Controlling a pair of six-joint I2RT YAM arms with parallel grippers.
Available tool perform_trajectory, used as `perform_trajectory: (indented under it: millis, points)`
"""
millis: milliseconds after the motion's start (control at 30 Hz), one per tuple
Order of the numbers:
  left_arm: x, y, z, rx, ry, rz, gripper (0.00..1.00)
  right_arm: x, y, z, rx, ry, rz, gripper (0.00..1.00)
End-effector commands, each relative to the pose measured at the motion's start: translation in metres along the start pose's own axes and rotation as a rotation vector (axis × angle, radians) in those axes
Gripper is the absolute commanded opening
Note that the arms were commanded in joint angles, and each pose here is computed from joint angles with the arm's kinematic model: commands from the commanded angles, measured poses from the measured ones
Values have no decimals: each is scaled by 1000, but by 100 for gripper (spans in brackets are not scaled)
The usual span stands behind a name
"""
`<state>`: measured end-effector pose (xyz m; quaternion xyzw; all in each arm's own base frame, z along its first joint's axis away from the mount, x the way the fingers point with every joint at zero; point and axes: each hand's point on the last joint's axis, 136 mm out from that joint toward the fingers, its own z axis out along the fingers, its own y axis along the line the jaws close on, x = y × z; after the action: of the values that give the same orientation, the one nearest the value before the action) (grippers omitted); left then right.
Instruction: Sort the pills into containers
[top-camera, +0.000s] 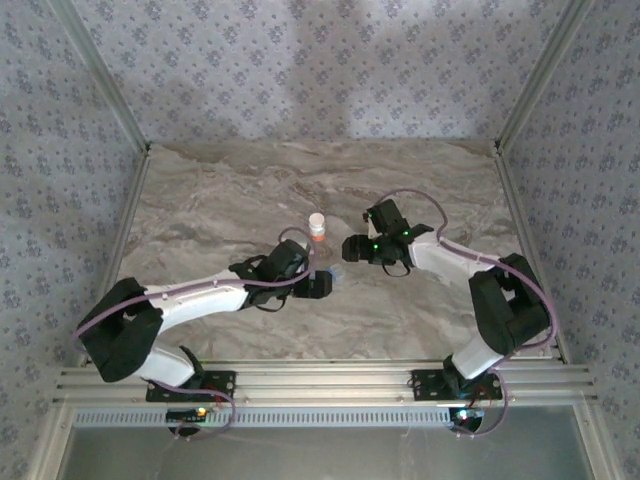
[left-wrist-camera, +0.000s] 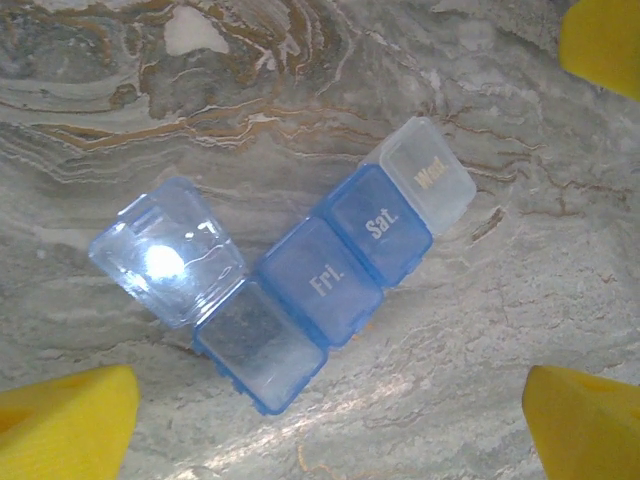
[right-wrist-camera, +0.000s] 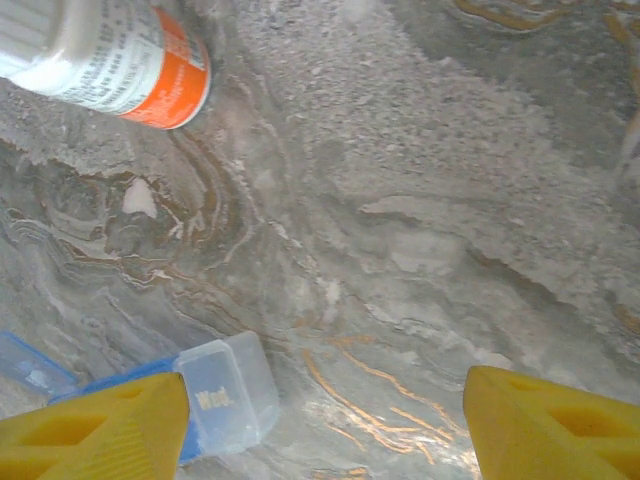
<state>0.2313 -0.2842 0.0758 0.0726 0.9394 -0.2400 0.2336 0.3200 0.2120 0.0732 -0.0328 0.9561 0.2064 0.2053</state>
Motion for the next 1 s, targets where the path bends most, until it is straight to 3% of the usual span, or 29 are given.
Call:
perform_trajectory:
  millis: [0, 500, 967]
  points:
    - [0, -9, 4, 31, -8, -20, 98, 7, -7, -7, 5, 17, 15, 75]
    - [19, -5, 14, -11, 21, -49, 98, 7, -17, -9, 9, 9, 40, 75]
    - [10, -18, 29, 1, 25, -16, 98, 8, -26, -22, 15, -10, 64, 76]
